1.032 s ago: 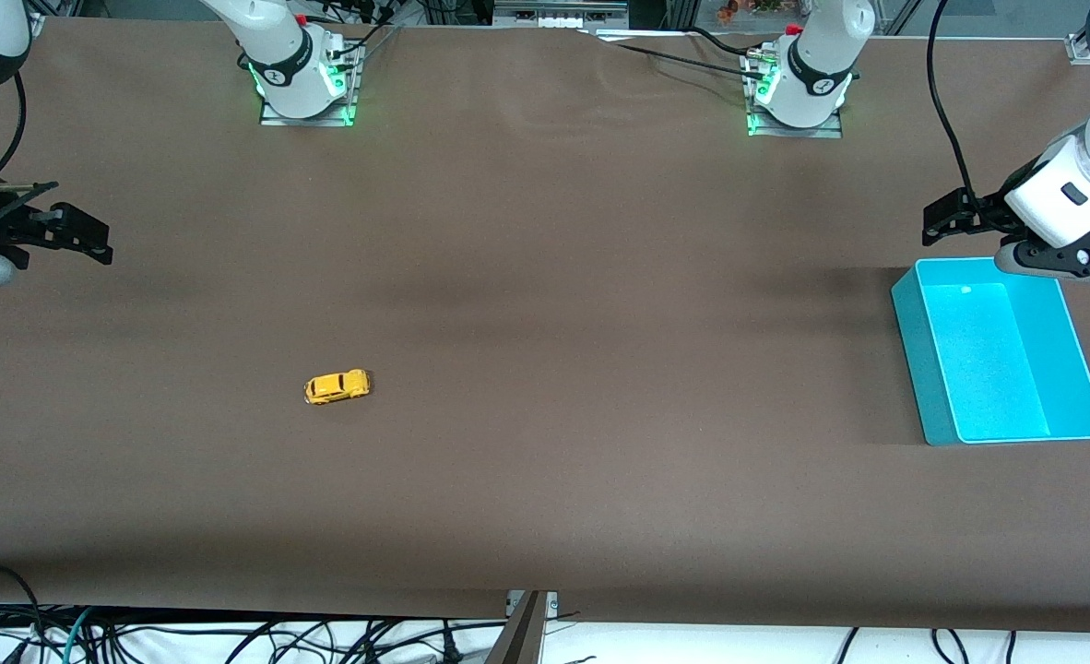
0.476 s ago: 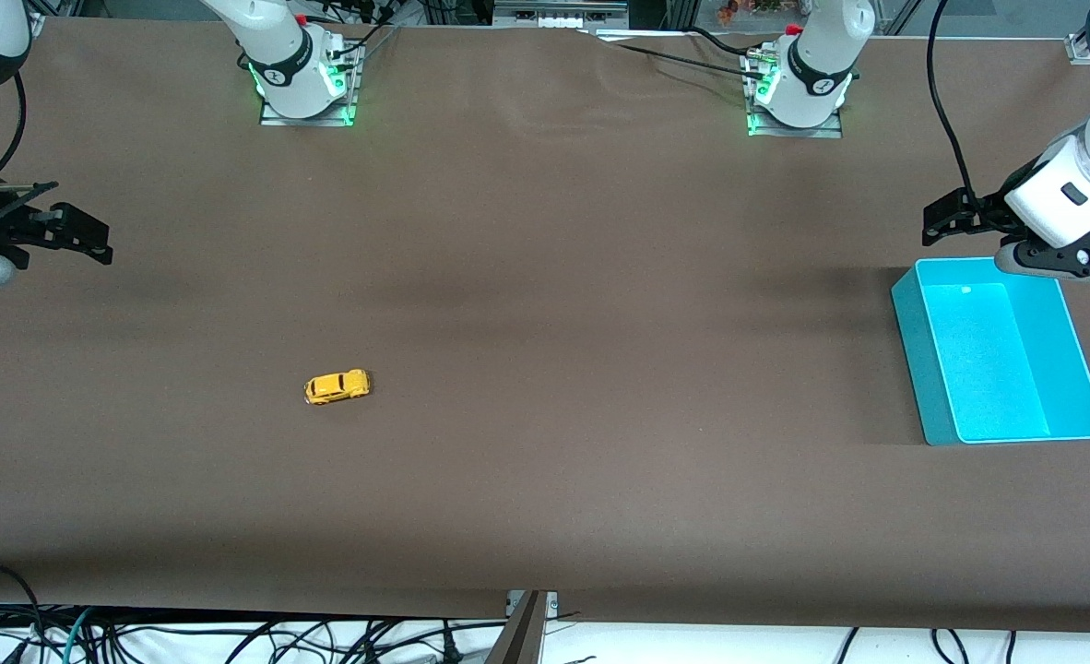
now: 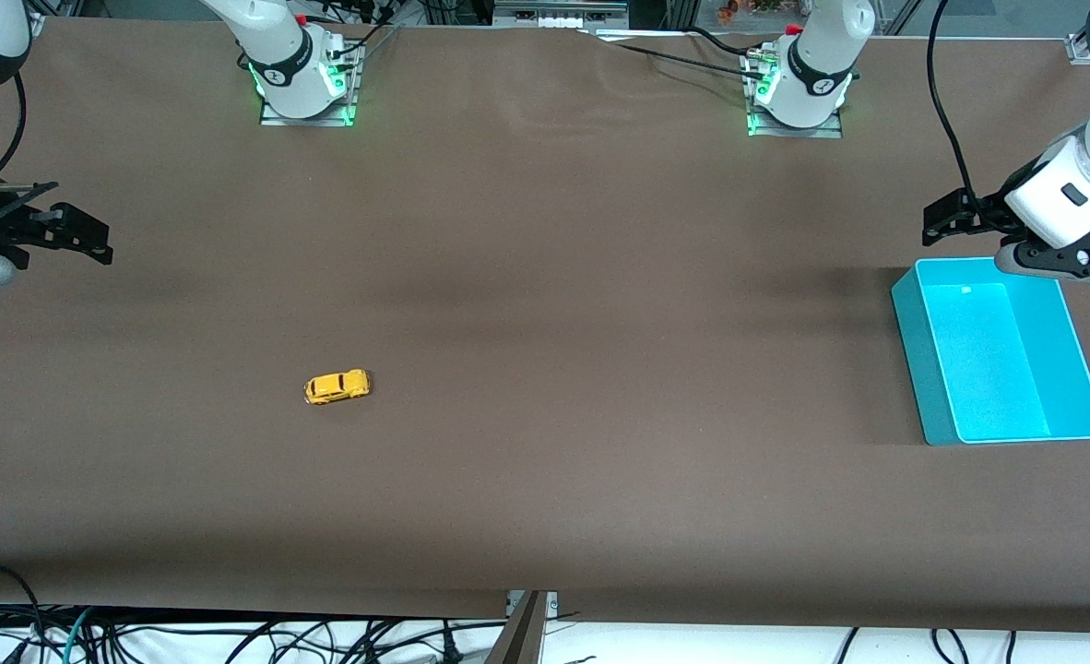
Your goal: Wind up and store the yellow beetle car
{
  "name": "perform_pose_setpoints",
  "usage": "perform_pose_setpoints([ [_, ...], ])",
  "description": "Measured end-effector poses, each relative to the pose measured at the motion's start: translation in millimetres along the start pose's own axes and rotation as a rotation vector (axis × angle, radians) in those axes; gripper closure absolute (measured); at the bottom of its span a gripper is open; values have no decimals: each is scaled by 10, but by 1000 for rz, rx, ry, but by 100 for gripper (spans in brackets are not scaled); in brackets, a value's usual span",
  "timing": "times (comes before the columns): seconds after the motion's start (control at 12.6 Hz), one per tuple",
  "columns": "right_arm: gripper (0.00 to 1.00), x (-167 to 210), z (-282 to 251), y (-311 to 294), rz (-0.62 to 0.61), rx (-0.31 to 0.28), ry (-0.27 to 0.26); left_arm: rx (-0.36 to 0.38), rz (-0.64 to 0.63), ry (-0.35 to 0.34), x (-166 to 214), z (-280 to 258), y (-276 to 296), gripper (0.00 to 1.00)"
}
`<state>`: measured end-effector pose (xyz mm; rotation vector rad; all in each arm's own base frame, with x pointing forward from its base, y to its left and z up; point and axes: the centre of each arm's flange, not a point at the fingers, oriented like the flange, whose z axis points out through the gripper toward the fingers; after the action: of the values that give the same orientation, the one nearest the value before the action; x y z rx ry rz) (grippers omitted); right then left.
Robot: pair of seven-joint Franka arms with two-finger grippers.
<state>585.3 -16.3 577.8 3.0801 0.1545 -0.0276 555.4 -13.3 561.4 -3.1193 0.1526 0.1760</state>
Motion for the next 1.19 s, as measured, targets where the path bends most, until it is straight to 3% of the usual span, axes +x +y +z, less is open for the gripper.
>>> perform_pose_setpoints([
  [0.08, 0, -2, 25, -8, -1, 2, -12, 0, 0, 0, 0, 0, 0, 0],
  [0.32, 0, 10, 294, -131, -17, 42, -121, 0, 0, 0, 0, 1, -1, 0],
  [0.56, 0, 100, 532, -494, -107, 59, -179, 0, -1, 0, 0, 1, -7, 0],
  [0.79, 0, 263, 974, -846, -463, 93, -227, -1, -10, -1, -4, 4, -53, 0],
  [1.03, 0, 544, 1574, -1007, -863, 129, -201, -1, -12, -2, -5, 9, -66, 0],
  [1.19, 0, 680, 1933, -1090, -1042, 141, -183, -1, -12, -4, -6, 19, -66, 0],
])
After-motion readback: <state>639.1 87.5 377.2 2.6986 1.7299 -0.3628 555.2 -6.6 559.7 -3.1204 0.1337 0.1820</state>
